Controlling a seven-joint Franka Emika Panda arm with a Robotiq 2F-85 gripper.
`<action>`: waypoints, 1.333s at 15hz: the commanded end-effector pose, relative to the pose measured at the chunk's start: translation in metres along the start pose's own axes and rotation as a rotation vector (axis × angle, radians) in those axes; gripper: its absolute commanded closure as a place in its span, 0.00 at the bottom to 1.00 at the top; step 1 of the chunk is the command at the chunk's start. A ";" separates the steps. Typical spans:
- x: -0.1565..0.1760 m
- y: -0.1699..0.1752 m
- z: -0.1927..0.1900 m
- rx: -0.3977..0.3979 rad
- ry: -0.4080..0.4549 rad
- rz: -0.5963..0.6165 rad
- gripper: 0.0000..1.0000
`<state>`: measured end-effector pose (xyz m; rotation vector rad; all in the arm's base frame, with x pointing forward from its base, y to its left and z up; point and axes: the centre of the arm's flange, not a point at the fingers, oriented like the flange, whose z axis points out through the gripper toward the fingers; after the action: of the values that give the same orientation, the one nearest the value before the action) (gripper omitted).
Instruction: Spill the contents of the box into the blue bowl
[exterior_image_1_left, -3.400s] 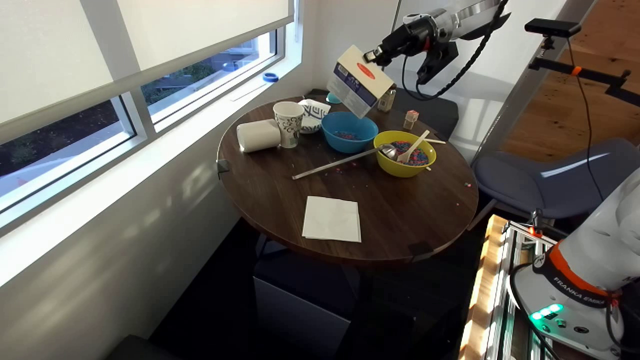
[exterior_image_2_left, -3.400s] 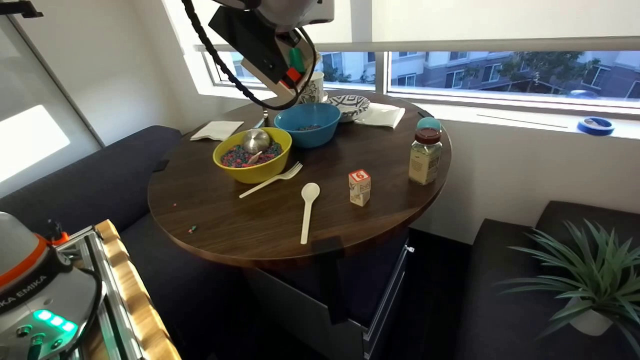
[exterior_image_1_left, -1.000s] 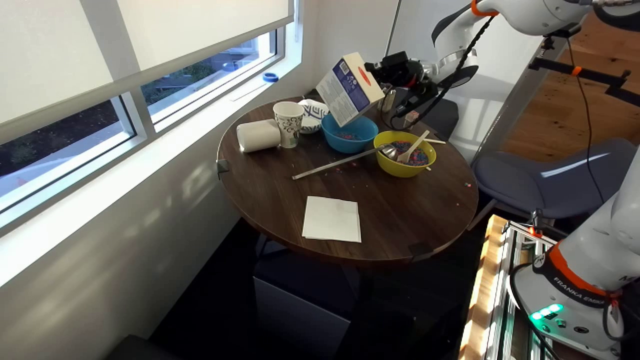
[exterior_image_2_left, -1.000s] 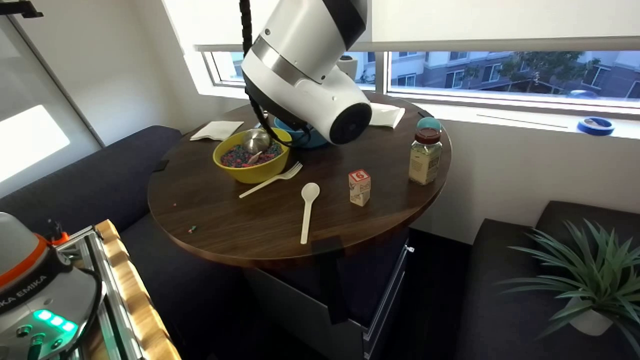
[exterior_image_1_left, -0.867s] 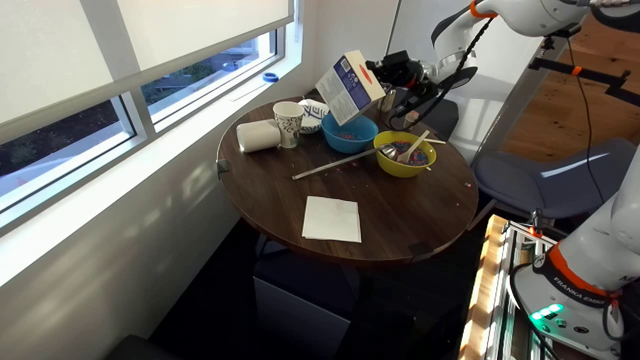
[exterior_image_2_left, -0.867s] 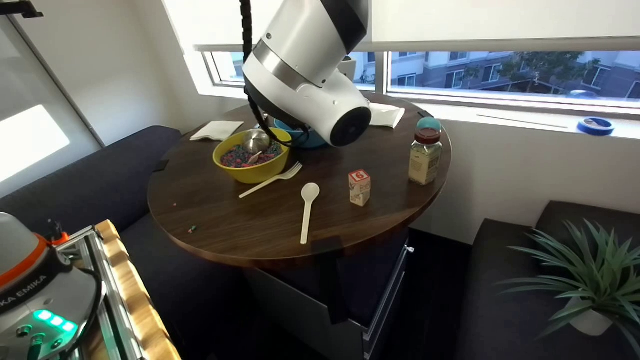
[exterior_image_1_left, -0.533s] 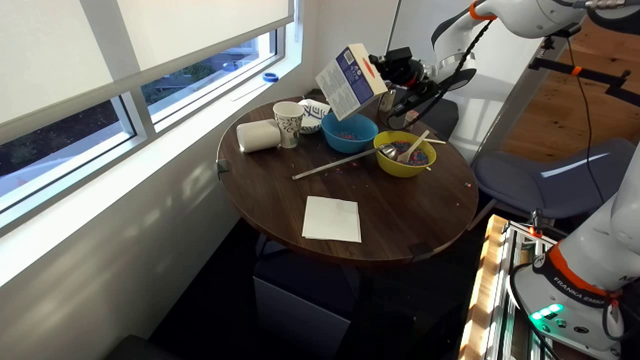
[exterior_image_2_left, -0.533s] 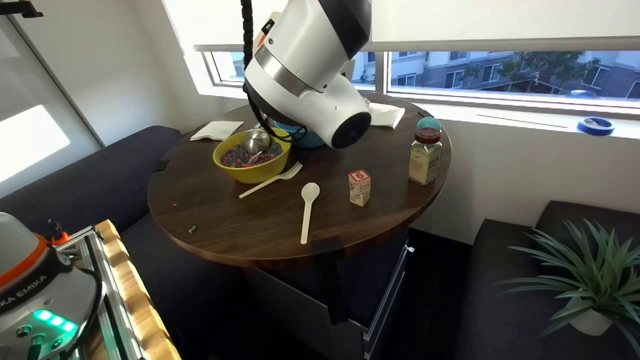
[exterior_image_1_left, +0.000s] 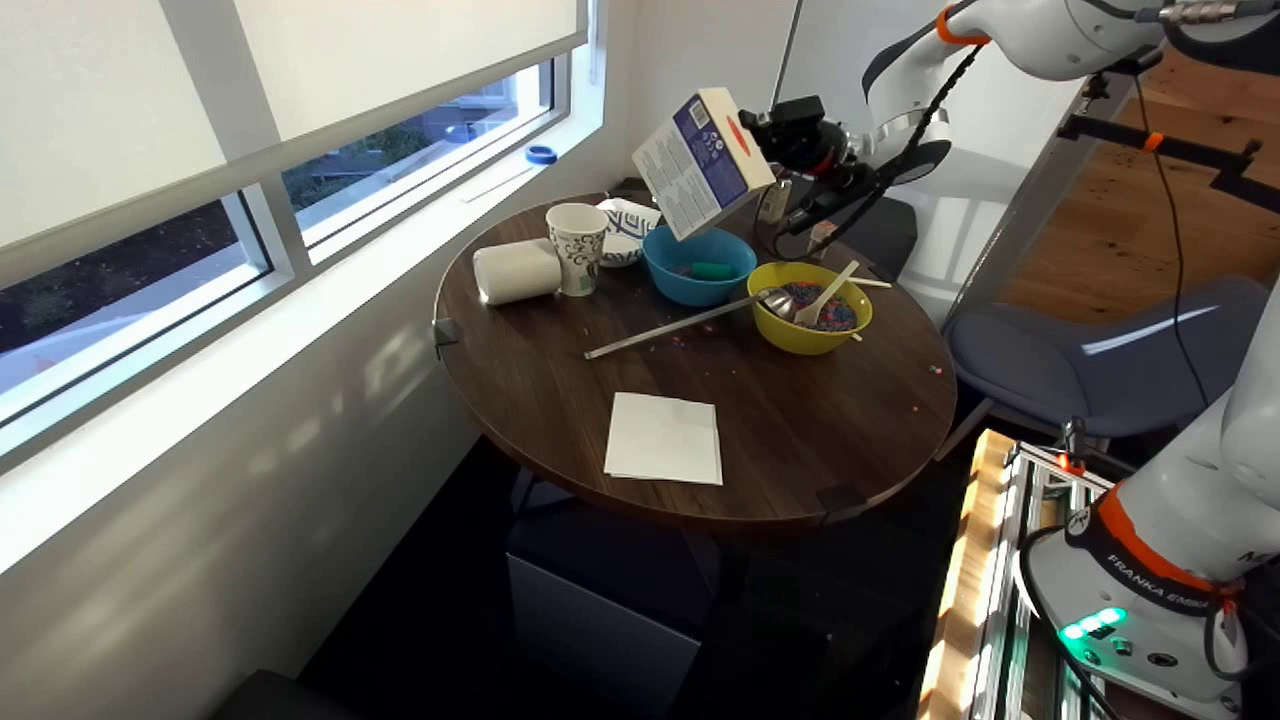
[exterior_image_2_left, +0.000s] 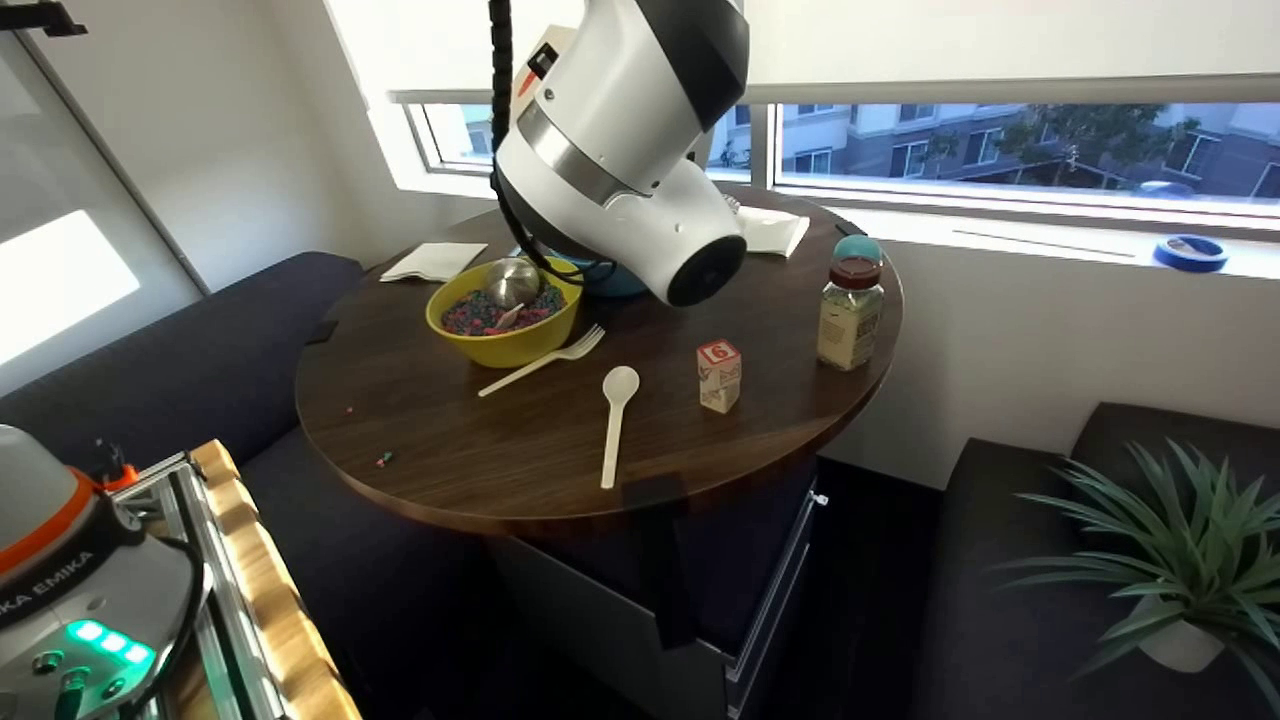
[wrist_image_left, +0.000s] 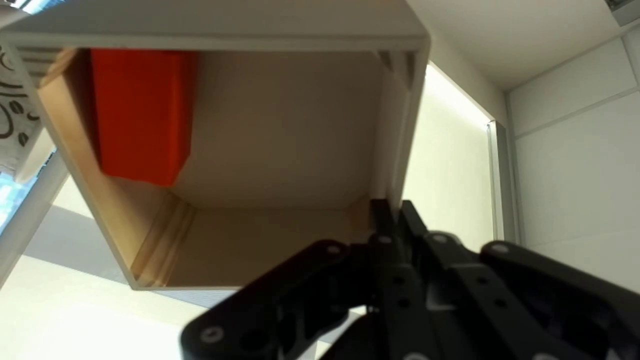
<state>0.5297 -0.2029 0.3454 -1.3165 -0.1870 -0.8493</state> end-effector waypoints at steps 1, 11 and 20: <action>0.004 0.002 -0.001 0.054 0.033 0.006 0.98; 0.006 0.005 -0.005 0.110 0.092 -0.006 0.98; 0.008 0.001 -0.005 0.154 0.080 -0.012 0.98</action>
<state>0.5301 -0.2044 0.3458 -1.1774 -0.1974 -0.8726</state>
